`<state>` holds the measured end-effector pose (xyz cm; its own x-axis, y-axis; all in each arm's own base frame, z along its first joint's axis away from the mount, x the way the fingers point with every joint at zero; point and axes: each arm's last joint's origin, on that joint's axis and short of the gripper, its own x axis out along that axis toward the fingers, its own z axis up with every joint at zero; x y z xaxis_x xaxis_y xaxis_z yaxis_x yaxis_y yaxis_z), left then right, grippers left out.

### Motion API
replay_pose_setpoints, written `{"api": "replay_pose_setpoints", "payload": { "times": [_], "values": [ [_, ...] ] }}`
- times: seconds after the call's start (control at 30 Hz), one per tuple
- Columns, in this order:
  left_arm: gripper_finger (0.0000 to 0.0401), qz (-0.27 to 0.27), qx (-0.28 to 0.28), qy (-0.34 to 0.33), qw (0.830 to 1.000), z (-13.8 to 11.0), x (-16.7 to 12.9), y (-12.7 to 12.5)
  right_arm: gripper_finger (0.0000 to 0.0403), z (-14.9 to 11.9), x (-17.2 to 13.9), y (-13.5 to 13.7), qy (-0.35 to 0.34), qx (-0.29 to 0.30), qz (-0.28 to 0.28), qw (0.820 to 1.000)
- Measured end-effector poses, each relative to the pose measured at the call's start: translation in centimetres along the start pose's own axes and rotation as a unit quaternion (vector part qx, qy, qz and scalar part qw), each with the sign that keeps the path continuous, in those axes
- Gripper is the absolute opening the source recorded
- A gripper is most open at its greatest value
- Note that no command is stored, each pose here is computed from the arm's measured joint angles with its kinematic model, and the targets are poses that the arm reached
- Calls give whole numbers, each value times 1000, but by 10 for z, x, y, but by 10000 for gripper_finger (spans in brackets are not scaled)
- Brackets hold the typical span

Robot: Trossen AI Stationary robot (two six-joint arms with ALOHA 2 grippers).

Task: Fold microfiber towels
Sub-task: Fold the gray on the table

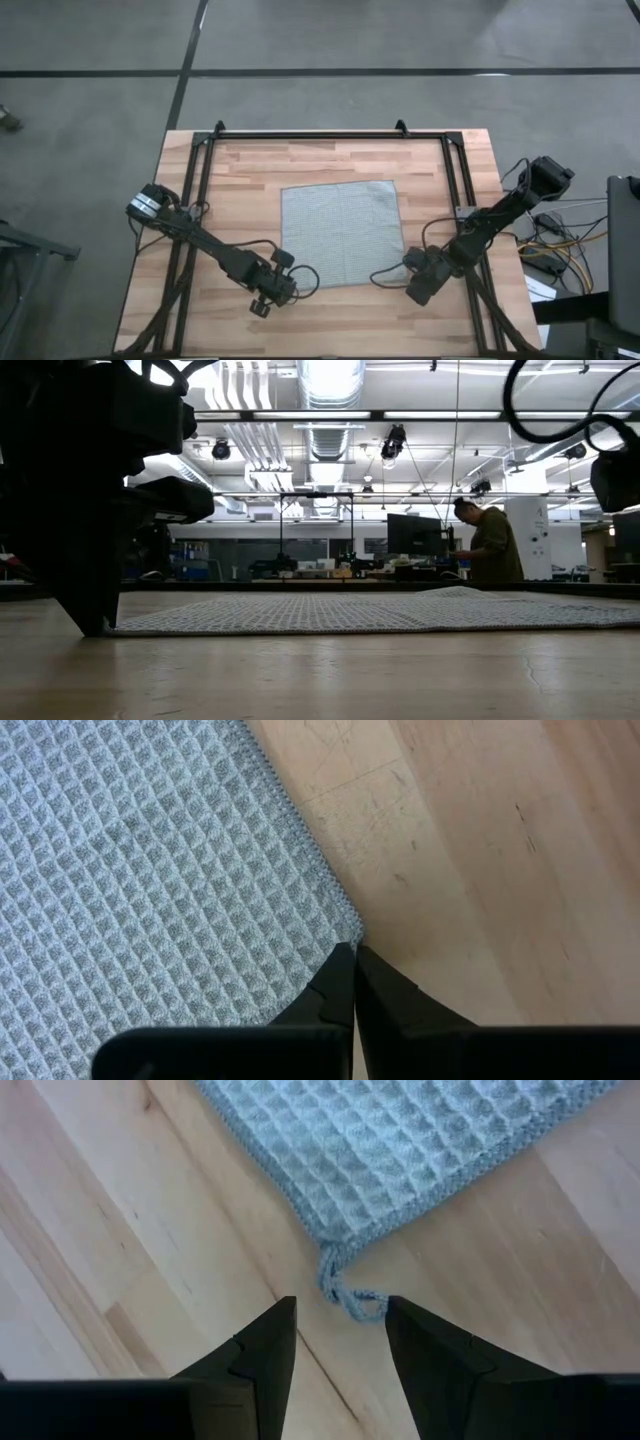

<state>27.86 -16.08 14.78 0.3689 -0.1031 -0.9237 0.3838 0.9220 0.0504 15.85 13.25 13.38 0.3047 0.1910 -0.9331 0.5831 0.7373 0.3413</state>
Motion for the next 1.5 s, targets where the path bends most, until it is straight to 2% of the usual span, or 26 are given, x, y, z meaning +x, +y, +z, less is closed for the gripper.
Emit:
{"api": "replay_pose_setpoints", "payload": {
  "times": [0.6,0.97,1.5],
  "values": [
    [3,0,0,0,1000,0,0,0,155,-1,-1,-3,6,-6,-15,1000],
    [3,0,0,0,1000,0,0,0,155,2,-6,5,-13,-68,-8,998],
    [3,-1,-2,0,1000,0,0,0,155,5,-6,6,-28,-54,-10,998]
  ]
}}
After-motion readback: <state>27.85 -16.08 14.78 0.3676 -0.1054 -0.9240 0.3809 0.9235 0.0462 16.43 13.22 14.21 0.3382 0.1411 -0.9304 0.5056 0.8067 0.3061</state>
